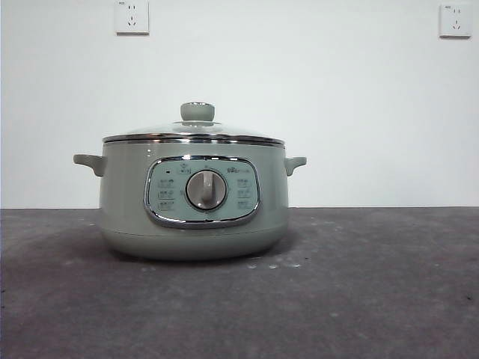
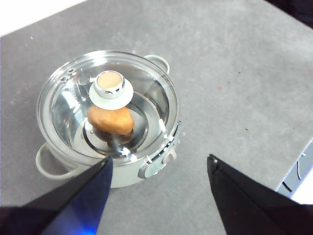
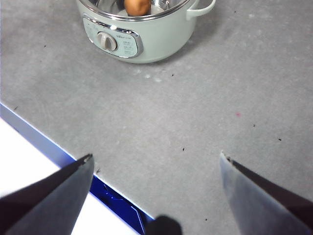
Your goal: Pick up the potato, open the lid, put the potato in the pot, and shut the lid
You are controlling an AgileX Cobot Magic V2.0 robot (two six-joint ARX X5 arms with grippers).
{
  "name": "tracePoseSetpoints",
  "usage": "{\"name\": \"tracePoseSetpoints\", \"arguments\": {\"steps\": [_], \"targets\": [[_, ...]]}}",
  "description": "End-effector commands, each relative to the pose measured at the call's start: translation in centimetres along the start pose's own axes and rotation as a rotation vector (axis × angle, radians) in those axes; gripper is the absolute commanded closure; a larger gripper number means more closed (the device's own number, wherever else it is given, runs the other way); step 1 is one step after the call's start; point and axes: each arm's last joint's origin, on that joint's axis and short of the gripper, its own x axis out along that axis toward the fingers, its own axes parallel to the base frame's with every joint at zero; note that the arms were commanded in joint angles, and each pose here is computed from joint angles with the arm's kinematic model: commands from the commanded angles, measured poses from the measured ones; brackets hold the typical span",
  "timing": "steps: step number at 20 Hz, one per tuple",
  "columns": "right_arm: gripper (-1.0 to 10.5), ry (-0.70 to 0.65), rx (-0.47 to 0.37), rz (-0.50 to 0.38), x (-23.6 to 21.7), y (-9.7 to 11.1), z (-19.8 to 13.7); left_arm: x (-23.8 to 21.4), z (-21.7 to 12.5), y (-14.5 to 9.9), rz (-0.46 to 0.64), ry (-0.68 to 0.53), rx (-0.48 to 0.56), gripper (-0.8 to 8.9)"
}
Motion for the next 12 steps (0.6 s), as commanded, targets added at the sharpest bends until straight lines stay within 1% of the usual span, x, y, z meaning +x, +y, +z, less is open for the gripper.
{"name": "tracePoseSetpoints", "arguments": {"steps": [1,4,6,7,8,9,10,11,12], "targets": [[5.1,0.004,0.007,-0.003,0.26,-0.03,-0.02,-0.52,-0.28,-0.15,-0.002,0.008,-0.016,4.85],[5.1,0.005,0.007,-0.003,0.28,-0.03,-0.01,-0.50,-0.73,-0.20,-0.007,0.056,-0.030,4.86],[5.2,0.006,0.007,-0.003,0.28,-0.03,-0.02,-0.39,-0.80,-0.18,-0.008,0.068,-0.034,5.04],[5.7,0.008,0.008,-0.003,0.30,-0.03,-0.01,-0.40,-0.79,-0.18,-0.009,0.067,-0.037,5.04],[6.8,0.015,0.008,-0.002,0.38,-0.04,0.01,-0.40,-0.80,-0.18,-0.008,0.068,-0.041,5.13],[7.9,0.021,0.008,-0.001,0.40,-0.03,-0.03,-0.40,-0.83,-0.19,-0.009,0.070,-0.042,5.81],[8.9,0.025,0.009,-0.001,0.44,-0.04,-0.03,-0.40,-0.87,-0.19,-0.010,0.075,-0.043,6.93],[9.4,0.029,0.009,0.000,0.48,-0.04,-0.02,-0.41,-0.90,-0.20,-0.010,0.078,-0.044,7.94],[9.6,0.038,0.010,0.001,0.54,-0.04,-0.04,-0.41,-0.93,-0.20,-0.010,0.081,-0.044,8.22]]}}
